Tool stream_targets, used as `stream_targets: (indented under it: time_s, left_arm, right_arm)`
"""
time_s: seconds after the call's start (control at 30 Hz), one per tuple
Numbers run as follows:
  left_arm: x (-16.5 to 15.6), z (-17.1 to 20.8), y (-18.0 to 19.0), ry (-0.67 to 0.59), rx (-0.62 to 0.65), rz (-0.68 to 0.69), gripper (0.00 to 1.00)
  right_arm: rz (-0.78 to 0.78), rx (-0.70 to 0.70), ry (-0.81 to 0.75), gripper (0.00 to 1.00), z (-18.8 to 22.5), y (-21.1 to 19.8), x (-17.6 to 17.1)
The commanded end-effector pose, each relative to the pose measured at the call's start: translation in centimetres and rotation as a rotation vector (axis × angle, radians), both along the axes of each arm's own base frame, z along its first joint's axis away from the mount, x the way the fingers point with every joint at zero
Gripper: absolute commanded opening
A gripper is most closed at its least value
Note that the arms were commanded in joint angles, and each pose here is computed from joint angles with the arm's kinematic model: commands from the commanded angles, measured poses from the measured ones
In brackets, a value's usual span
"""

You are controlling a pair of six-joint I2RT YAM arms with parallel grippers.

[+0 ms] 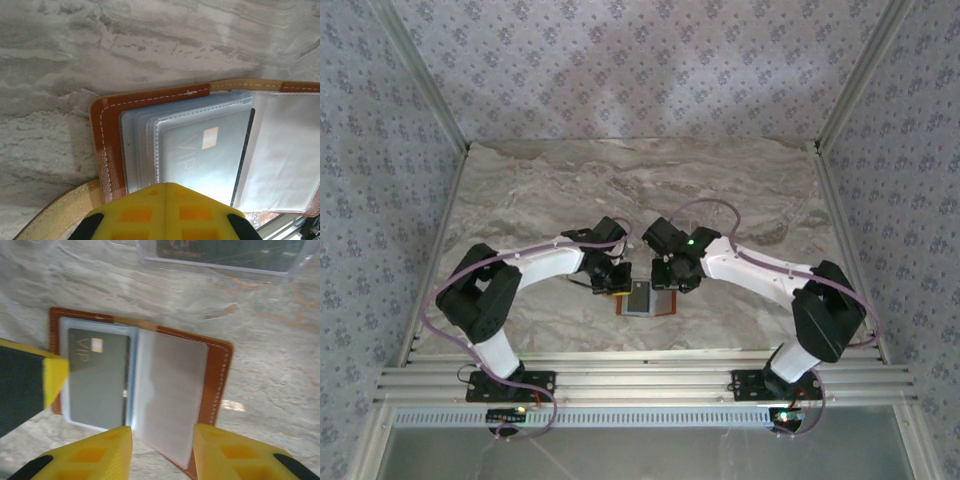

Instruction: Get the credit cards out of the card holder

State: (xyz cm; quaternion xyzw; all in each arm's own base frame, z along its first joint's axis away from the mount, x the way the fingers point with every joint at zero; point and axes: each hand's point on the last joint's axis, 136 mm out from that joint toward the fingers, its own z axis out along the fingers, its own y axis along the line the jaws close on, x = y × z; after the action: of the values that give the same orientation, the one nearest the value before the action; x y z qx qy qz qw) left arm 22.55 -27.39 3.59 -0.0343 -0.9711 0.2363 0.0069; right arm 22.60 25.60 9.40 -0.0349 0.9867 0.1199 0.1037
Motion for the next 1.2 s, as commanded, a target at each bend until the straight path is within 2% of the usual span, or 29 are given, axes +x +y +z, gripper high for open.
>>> stream_targets:
  time_s: [0.0, 0.13, 0.43, 0.7, 1.17]
  left_arm:
    - [-0.7, -0.8, 0.3, 0.018, 0.016, -0.013, 0.07]
    - [-0.9, -1.3, 0.7, 0.021, 0.032, -0.012, 0.07]
    - [-1.2, -2.1, 1.0, 0.034, 0.047, -0.012, 0.06]
    - [-1.2, -2.2, 1.1, 0.037, 0.053, -0.015, 0.06]
    - [-1.3, -2.2, 1.2, 0.038, 0.054, -0.011, 0.06]
  right_arm:
    - [-0.036, 0.239, 0.028, 0.37, 0.1, 3.1, 0.3]
    - [-0.055, 0.374, 0.072, 0.37, -0.6, 5.0, 0.4]
    - [-0.057, 0.414, 0.127, 0.36, -3.1, 5.6, 0.3]
    - [-0.065, 0.372, 0.158, 0.36, -4.7, 5.1, 0.0]
    - [-0.057, 0.305, 0.147, 0.35, -5.0, 4.3, -0.2]
